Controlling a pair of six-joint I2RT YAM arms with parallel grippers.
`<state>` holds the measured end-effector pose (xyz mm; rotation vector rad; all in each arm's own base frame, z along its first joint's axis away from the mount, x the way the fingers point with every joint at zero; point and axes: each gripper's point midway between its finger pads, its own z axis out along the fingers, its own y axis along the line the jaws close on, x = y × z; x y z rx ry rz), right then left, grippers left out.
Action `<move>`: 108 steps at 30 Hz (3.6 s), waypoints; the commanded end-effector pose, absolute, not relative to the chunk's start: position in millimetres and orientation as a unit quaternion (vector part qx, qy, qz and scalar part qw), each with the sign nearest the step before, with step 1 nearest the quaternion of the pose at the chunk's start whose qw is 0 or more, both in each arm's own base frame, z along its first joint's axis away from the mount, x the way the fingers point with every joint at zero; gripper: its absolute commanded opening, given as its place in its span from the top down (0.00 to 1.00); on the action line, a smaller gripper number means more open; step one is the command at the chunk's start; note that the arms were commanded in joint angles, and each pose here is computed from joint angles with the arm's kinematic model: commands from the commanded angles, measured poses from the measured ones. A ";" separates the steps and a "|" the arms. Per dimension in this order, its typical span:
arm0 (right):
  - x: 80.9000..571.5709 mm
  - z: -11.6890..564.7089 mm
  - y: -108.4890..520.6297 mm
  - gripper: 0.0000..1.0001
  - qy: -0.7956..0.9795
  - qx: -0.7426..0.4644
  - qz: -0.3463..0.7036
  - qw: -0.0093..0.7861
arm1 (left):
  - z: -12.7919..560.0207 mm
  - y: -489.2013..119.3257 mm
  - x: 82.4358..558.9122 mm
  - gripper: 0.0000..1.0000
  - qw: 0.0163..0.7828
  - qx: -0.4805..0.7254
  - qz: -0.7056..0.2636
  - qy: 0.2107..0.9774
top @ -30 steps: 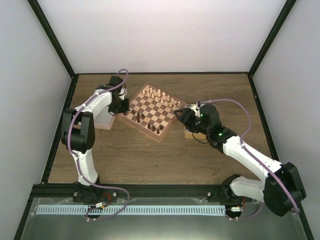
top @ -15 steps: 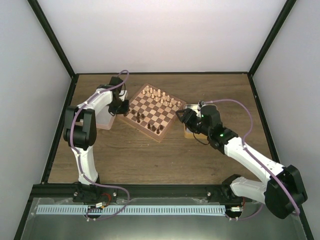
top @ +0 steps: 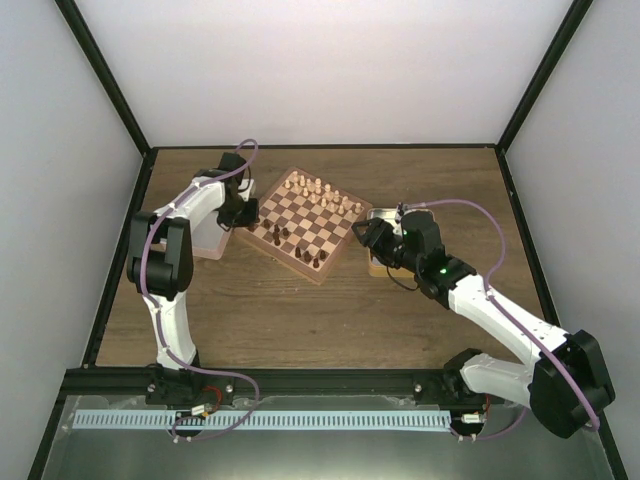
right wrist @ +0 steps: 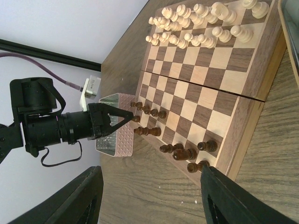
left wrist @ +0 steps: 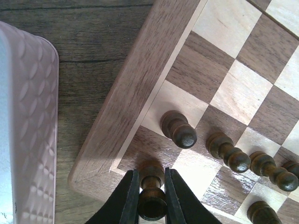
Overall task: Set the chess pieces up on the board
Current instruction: Place the chess piece on the chessboard, then pick up the chess piece from the storage box.
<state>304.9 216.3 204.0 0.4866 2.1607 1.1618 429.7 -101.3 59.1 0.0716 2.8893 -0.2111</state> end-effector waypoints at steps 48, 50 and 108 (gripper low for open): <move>427.9 69.4 146.2 0.65 0.962 0.057 0.121 0.239 | 221.1 -93.9 390.1 0.54 0.429 0.016 -0.139 0.893; 428.2 61.9 145.7 0.65 0.965 0.056 0.110 0.231 | 218.8 -95.1 390.0 0.54 0.425 0.016 -0.141 0.894; 336.2 172.2 162.4 0.90 0.719 0.421 0.515 0.199 | 228.4 -360.8 311.0 0.45 0.427 0.211 -0.447 0.757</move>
